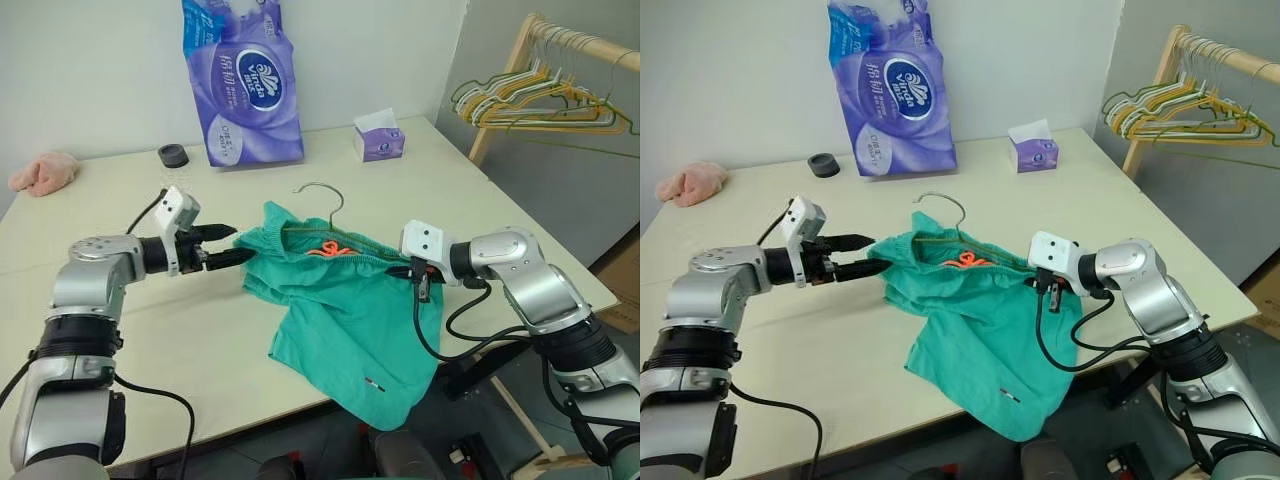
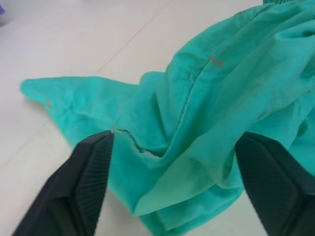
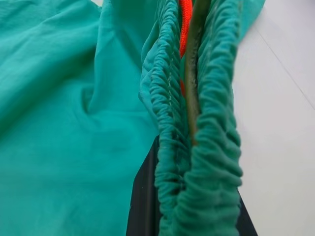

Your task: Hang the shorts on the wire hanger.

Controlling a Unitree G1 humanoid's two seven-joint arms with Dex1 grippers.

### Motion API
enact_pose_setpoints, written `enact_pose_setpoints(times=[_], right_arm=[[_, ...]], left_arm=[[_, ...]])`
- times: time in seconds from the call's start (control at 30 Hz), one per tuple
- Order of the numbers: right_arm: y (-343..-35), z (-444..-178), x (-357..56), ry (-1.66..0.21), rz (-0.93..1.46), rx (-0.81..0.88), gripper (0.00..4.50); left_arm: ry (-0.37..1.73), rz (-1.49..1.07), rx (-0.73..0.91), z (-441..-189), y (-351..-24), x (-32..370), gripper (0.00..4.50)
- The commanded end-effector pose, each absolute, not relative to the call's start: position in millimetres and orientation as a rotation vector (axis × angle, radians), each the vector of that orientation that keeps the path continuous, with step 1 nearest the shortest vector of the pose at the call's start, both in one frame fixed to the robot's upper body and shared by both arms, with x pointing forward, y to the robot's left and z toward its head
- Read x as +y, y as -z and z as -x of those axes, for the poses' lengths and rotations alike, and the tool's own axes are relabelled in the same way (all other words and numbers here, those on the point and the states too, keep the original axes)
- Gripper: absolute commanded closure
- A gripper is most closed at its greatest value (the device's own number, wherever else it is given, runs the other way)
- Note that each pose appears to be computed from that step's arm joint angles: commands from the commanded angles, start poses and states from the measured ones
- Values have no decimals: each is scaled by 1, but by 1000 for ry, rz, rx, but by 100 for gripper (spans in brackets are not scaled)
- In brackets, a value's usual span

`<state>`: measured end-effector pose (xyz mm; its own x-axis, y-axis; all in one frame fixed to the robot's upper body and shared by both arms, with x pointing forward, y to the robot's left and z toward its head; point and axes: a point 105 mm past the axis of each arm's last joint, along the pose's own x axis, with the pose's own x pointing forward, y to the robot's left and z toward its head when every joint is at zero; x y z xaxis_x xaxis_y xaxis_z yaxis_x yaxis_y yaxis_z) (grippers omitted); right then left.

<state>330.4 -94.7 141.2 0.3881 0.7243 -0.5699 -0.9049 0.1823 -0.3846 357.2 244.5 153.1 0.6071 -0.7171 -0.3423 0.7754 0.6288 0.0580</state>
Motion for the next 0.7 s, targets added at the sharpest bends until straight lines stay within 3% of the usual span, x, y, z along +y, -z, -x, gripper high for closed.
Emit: enact_pose_setpoints(times=[0.03,0.23,0.7], right_arm=[[-152,-326,-90,-1203,760,245,450],[-153,-323,-89,-1213,762,246,450],[-172,-315,-93,-1248,666,265,450]], left_arm=[[902,-332,281,-362,-159,241,32],[1028,-435,330,-354,-145,232,32],[1035,-414,289,-369,-141,224,32]])
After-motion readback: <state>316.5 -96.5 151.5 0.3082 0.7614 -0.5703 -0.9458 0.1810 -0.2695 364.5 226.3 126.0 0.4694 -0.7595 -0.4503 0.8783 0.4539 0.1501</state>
